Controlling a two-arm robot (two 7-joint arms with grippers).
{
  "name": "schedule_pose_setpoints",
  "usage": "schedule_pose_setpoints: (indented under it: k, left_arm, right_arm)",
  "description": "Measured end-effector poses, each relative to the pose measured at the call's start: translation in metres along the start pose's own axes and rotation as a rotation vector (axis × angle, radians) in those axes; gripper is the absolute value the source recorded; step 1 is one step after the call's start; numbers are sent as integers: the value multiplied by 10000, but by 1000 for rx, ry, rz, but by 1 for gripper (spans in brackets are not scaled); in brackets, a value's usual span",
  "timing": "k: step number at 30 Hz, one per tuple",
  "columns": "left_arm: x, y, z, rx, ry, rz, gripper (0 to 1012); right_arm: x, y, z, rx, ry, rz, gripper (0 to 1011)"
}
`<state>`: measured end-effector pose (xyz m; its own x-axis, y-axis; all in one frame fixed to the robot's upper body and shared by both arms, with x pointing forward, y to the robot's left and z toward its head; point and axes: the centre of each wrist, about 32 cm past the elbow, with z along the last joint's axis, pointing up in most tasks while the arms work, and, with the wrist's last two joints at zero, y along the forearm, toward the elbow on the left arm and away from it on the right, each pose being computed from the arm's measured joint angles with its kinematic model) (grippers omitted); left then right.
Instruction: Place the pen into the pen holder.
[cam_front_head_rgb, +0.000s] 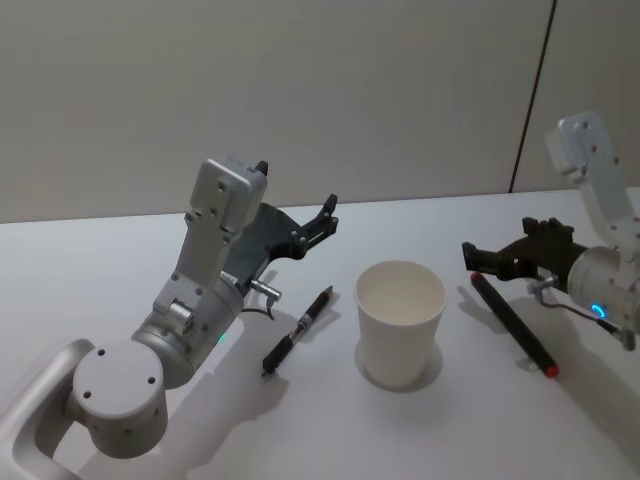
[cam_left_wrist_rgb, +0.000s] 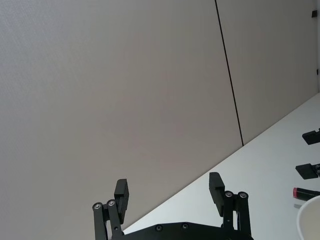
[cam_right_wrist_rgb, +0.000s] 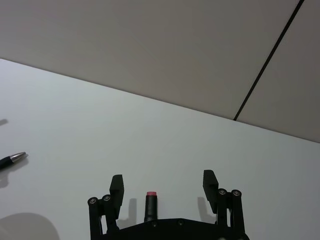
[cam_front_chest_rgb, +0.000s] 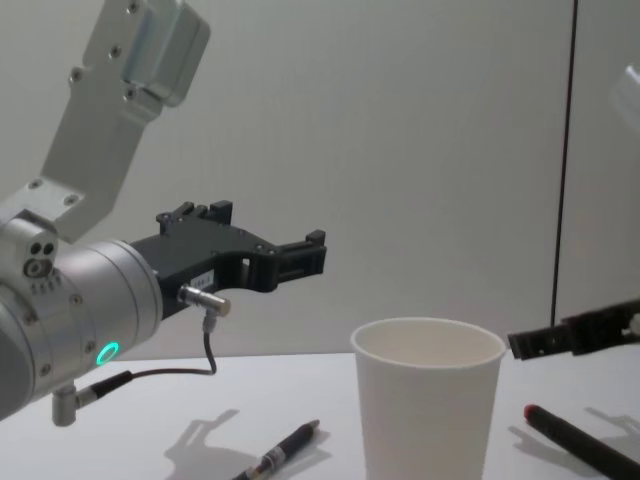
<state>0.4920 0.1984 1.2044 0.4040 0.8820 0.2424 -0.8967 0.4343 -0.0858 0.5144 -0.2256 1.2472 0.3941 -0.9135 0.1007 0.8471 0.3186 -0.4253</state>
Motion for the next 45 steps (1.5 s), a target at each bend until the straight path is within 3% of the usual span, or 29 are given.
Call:
schedule_pose_setpoints:
  k: [17,33,41,45]
  left_arm:
    - [0,0,0,0,0,0,1001]
    - [0,0,0,0,0,0,1001]
    - [0,0,0,0,0,0,1001]
    - [0,0,0,0,0,0,1001]
  right_arm:
    - [-190,105,-130,-89,-9,-21,1002]
    - [-282,191,-286,-144,-2,-17,1002]
    - [-307,207,-311,-151,-2,-13,829]
    - [-311,212,-320,-154,-2,-13,789]
